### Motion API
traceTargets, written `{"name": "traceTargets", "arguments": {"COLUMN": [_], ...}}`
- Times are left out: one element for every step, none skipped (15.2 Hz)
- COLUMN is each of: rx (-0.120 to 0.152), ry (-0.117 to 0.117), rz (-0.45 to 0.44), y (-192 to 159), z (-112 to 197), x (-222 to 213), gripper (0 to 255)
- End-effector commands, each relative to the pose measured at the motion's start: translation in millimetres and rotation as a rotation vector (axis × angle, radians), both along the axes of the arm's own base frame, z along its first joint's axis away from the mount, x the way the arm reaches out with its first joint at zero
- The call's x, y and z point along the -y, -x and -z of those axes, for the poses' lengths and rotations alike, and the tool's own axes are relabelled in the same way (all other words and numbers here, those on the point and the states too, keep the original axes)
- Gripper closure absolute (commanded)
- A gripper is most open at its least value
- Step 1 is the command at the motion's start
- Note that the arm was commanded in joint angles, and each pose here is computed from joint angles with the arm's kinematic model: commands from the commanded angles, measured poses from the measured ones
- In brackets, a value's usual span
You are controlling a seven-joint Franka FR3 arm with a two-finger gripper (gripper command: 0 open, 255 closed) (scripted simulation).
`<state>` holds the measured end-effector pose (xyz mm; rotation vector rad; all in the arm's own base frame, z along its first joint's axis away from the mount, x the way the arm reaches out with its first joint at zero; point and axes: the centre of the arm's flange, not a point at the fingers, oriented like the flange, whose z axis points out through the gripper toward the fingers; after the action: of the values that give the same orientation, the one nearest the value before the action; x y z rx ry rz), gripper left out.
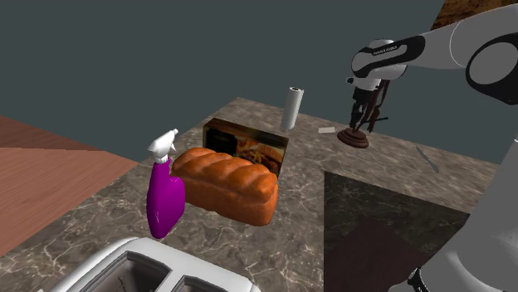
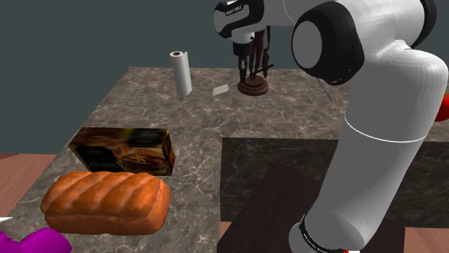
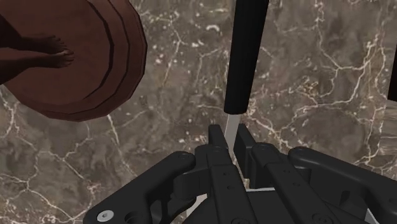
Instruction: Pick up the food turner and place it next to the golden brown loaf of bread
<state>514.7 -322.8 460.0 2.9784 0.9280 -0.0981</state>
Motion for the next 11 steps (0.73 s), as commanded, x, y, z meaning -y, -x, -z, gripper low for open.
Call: {"name": "traceTargets", "arguments": {"rx": [0.0, 0.0, 0.0, 0.0, 0.0, 0.0, 0.0, 0.0, 0.0, 0.0, 0.0], "ry": [0.0, 0.0, 0.0, 0.0, 0.0, 0.0, 0.0, 0.0, 0.0, 0.0, 0.0], "rz": [0.0, 0.0, 0.0, 0.0, 0.0, 0.0, 0.0, 0.0, 0.0, 0.0, 0.0], "y": [-0.3, -0.3, -0.3, -0.3, -0.3, -0.3, -0.3, -0.3, -0.3, -0.3, -0.3], "z": [-10.5, -15.8, -21.1, -26.4, -31.7, -36.9, -42.2, -47.5, -52.8, -58.1, -63.3], "x": [-0.8, -0.8, -0.8, -0.8, -0.8, -0.8, -0.8, -0.8, -0.8, -0.8, -0.8], "gripper": [255, 255, 255, 255, 255, 255, 255, 255, 255, 255, 255]}}
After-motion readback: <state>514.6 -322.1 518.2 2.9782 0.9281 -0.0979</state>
